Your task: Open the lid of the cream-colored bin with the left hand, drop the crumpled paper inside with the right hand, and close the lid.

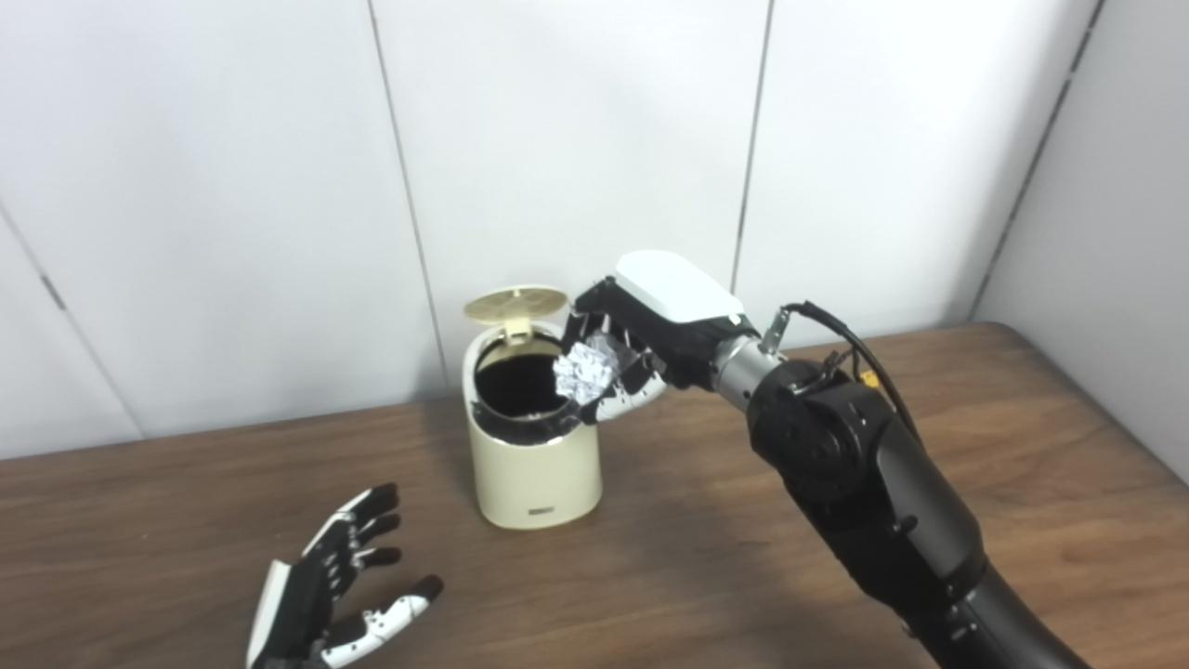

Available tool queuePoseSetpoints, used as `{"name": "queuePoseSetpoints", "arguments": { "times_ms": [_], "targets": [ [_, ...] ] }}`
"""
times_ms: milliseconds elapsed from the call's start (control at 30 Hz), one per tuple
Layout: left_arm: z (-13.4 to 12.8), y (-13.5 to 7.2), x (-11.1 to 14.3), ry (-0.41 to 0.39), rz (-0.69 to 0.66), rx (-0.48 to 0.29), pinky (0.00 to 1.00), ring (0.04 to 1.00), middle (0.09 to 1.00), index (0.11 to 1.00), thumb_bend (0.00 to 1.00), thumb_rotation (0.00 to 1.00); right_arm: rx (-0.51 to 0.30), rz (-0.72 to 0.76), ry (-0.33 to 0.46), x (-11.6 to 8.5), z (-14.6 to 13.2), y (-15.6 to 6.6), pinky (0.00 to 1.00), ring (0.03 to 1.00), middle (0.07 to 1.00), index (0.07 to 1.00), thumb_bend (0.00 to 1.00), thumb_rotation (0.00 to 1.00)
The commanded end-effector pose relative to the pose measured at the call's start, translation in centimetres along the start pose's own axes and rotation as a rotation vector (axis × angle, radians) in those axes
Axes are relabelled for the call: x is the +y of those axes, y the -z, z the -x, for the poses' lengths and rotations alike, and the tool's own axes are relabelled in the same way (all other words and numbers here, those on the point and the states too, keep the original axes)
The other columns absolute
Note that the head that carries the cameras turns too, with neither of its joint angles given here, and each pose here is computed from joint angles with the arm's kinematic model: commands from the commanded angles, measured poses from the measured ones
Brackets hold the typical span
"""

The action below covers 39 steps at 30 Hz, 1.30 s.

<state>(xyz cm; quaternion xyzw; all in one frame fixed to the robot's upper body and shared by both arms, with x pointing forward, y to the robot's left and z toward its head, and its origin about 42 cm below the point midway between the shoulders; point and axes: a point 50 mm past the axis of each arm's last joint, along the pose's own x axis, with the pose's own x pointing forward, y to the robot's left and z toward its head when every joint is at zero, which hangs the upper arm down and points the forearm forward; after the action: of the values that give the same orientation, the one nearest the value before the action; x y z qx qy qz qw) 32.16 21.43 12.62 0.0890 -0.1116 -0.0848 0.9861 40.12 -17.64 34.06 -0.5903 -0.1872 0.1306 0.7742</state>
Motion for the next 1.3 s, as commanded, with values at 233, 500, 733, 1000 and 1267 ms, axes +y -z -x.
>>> {"name": "queuePoseSetpoints", "arguments": {
  "times_ms": [233,500,733,1000,1267],
  "targets": [
    [-0.8,-1.1,-0.7,-0.010,0.002,-0.082,0.69,0.815,0.856,0.875,0.69,0.09,-0.029,0.020,0.087,-2.2,-1.4,-0.5,0.37,0.397,0.504,0.490,0.52,0.00],
    [-0.7,-1.0,-1.0,-0.016,0.004,-0.076,0.67,0.821,0.859,0.876,0.69,0.09,0.005,0.035,0.101,-1.7,-2.6,0.2,0.67,0.427,0.495,0.478,0.52,0.00],
    [-0.7,-0.9,-1.1,-0.018,0.008,-0.077,0.68,0.821,0.859,0.875,0.69,0.08,0.024,0.019,0.111,-1.2,-3.3,0.6,0.58,0.429,0.501,0.470,0.52,0.00],
    [-0.7,-0.9,-1.2,-0.018,0.005,-0.068,0.63,0.812,0.857,0.875,0.71,0.10,0.012,0.011,0.140,-1.0,-4.0,0.5,0.58,0.420,0.506,0.476,0.52,0.00],
    [-0.7,-0.9,-1.4,-0.016,0.009,-0.064,0.63,0.816,0.863,0.874,0.71,0.10,-0.025,-0.024,0.164,-1.1,-4.2,-0.8,0.32,0.411,0.508,0.492,0.50,0.00]
  ]
}}
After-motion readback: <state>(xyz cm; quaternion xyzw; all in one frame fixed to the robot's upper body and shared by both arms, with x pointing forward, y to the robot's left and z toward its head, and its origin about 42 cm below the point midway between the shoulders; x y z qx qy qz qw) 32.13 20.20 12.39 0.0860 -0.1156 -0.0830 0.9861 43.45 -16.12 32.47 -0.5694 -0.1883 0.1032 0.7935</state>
